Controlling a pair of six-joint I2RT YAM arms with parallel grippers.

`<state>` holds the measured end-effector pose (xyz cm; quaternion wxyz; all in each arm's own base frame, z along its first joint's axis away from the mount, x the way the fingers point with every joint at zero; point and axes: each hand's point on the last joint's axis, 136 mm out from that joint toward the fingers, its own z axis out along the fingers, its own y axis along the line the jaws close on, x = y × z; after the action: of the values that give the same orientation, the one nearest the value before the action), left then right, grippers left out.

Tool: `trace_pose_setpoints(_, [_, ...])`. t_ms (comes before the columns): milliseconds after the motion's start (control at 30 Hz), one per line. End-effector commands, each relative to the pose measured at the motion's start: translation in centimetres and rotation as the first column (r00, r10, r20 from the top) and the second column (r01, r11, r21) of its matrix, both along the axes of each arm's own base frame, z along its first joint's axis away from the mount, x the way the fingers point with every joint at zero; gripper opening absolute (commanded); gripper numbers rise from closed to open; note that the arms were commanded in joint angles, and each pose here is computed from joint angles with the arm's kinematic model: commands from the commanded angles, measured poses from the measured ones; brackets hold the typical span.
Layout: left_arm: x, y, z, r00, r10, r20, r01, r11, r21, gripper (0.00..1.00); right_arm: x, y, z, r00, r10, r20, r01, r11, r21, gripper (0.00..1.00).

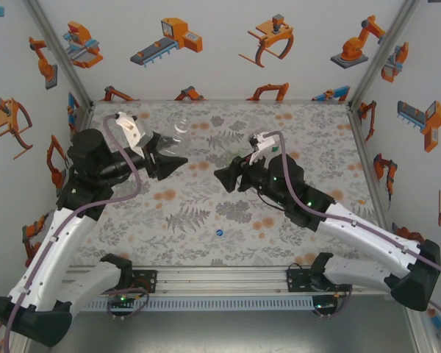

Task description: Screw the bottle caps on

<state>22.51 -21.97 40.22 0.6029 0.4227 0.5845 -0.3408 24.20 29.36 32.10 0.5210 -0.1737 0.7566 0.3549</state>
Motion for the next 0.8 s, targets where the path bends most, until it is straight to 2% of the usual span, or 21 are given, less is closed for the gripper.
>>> trace_pose_setpoints(0, [0.1, 0.7, -2.9, 0.998, 0.032, 0.057, -0.037, 0.996, 0.085, 0.0, -0.3, -2.6, -5.1, 0.975, -0.135, -0.177, 0.102, 0.978, -0.184, 0.53])
trace_pose_setpoints(133, [-0.1, 1.2, -4.4, 0.994, 0.051, 0.099, -0.061, 0.994, 0.093, 0.0, -0.8, -2.0, -7.7, 0.945, -0.173, -0.279, 0.097, 0.959, -0.267, 0.51])
trace_pose_setpoints(400, [0.0, 1.6, -5.9, 0.994, 0.073, 0.083, -0.081, 0.992, 0.1, 0.0, -1.7, -0.4, -13.4, 0.879, -0.236, -0.415, 0.057, 0.914, -0.401, 0.44])
trace_pose_setpoints(567, [0.6, 2.5, -5.7, 0.983, 0.158, 0.097, -0.166, 0.983, 0.075, 0.0, -2.2, 0.5, -16.0, 0.847, -0.256, -0.465, 0.025, 0.894, -0.446, 0.39])
trace_pose_setpoints(767, [0.9, 3.1, -5.5, 0.972, 0.204, 0.114, -0.212, 0.975, 0.066, 0.0, -3.3, 1.7, -18.6, 0.833, -0.266, -0.485, -0.04, 0.846, -0.532, 0.39])
